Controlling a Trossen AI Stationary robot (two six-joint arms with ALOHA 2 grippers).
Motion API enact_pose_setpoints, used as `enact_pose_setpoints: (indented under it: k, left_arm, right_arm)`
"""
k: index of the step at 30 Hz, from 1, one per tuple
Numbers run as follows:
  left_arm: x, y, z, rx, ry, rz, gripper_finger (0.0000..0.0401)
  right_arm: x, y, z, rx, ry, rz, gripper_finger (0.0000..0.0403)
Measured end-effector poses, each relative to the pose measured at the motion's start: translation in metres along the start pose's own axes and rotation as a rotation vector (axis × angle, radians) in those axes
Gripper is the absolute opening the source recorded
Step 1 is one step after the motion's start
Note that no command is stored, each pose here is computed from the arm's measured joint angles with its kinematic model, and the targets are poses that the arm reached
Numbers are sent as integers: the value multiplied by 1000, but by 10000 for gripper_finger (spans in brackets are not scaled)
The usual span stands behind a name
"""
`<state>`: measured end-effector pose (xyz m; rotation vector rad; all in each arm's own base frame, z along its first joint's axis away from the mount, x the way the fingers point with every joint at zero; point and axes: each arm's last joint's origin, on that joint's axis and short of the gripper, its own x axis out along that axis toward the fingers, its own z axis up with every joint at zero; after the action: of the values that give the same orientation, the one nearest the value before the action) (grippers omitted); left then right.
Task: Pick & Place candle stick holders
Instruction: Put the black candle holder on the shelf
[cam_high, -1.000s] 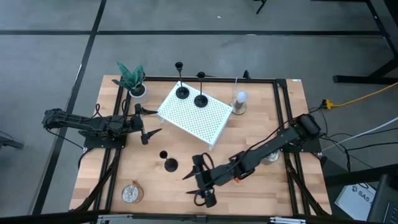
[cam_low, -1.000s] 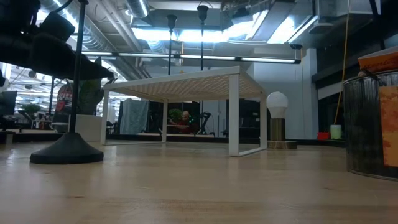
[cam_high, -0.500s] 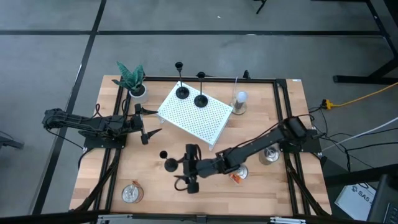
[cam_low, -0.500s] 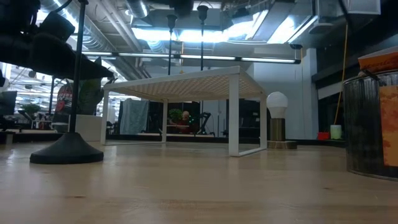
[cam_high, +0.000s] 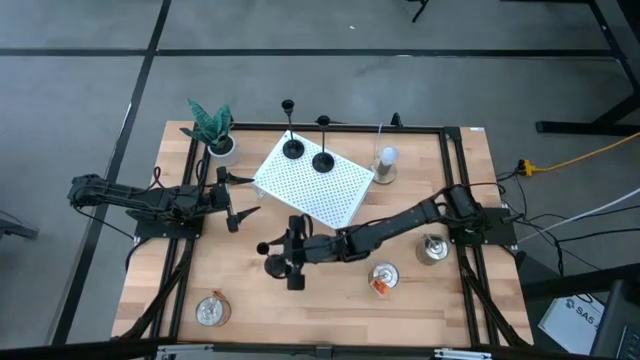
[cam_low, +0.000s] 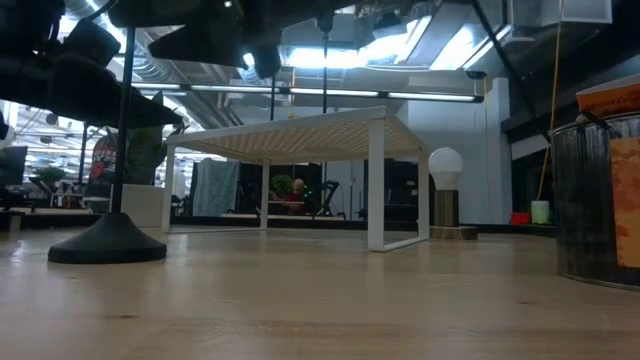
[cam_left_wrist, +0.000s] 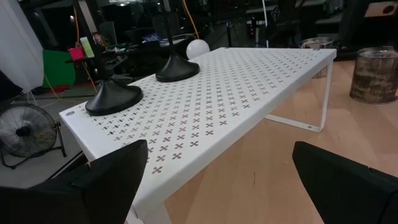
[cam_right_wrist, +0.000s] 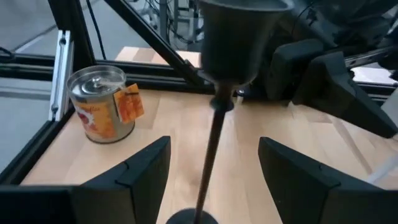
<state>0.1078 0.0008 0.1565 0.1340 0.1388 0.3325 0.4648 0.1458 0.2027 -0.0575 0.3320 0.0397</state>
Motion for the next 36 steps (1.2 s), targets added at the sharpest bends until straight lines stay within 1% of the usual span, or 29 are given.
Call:
enact_pose_setpoints:
  k: [6,9,12,16,19,24,26,28,31,33,36]
  left_arm:
    - [0,0,0,0,0,0,400]
    - [0,0,0,0,0,0,400]
    - [0,0,0,0,0,0,400]
    - [0,0,0,0,0,0,400]
    - [0,0,0,0,0,0,400]
    - [0,0,0,0,0,0,400]
    - [0,0,0,0,0,0,400]
    - [0,0,0,0,0,0,400]
    - [0,0,0,0,0,0,400]
    - [0,0,0,0,0,0,400]
    - [0,0,0,0,0,0,400]
  right_arm:
    - [8,-8,-5,10,-11,19,247]
    - [9,-8,-7,-5,-12,19,228]
    - [9,-8,-6,-26,-18,25,189]
    - [9,-6,-6,-37,-21,66,123]
    - [9,-6,-6,-39,-21,73,76]
    - [9,-5,-5,-38,-29,121,17]
    - [9,-4,-4,-34,-36,134,12]
    - [9,-4,-3,-32,-47,141,16]
    - [7,-3,0,-7,-69,182,15]
    - [4,-3,6,0,-89,218,10]
    - [-3,-4,17,3,-114,233,7]
